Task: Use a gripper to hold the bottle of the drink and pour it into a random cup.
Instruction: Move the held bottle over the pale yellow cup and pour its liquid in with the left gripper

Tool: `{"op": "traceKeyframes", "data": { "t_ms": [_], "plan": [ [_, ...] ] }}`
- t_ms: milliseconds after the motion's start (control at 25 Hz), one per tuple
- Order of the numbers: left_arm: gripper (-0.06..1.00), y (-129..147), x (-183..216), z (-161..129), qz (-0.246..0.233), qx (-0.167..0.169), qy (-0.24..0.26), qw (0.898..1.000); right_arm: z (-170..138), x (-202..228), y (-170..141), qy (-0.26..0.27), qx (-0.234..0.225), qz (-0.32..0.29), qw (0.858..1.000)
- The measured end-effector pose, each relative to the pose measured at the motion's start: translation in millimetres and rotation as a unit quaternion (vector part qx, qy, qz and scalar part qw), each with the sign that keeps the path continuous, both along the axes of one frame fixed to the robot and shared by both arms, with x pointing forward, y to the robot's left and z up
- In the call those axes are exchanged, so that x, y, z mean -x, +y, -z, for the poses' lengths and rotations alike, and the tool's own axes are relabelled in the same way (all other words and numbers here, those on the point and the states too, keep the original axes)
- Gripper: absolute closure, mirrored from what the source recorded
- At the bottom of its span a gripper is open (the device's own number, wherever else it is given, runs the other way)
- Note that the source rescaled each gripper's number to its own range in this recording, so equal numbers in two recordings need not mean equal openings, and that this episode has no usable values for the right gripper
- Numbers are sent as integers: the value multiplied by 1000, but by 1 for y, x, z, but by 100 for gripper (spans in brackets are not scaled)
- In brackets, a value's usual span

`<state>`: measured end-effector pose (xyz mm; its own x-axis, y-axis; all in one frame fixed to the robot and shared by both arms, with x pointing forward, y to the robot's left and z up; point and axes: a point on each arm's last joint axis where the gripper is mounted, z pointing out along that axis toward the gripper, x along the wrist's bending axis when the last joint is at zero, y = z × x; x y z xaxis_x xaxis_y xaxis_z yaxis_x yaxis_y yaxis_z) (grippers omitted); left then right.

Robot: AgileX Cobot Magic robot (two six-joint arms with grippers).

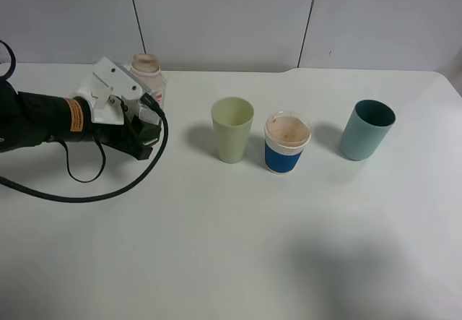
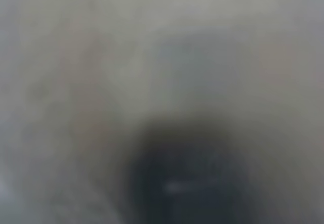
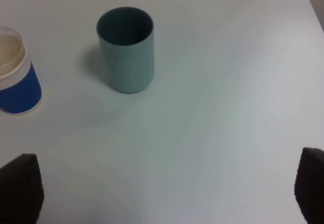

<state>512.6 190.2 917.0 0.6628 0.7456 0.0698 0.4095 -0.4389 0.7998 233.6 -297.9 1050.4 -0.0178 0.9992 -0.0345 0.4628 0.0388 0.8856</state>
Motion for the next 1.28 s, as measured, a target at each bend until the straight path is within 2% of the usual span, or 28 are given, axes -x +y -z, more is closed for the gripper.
{"op": "traceKeyframes", "data": {
  "t_ms": [160, 360, 720, 960, 1280],
  "plan": [
    [92, -8, -7, -13, 13, -22, -8, 1000, 0, 0, 0, 0, 0, 0, 1000],
    [92, -20, -3, -12, 44, -84, 0, 995, 0, 0, 0, 0, 0, 0, 1000],
    [92, -28, 2, -10, 57, -154, 9, 986, 0, 0, 0, 0, 0, 0, 1000],
    [92, -42, -3, -20, 69, -164, -12, 984, 0, 0, 0, 0, 0, 0, 1000],
    [92, -43, -5, -23, 63, -175, -13, 982, 0, 0, 0, 0, 0, 0, 1000]
  ]
}}
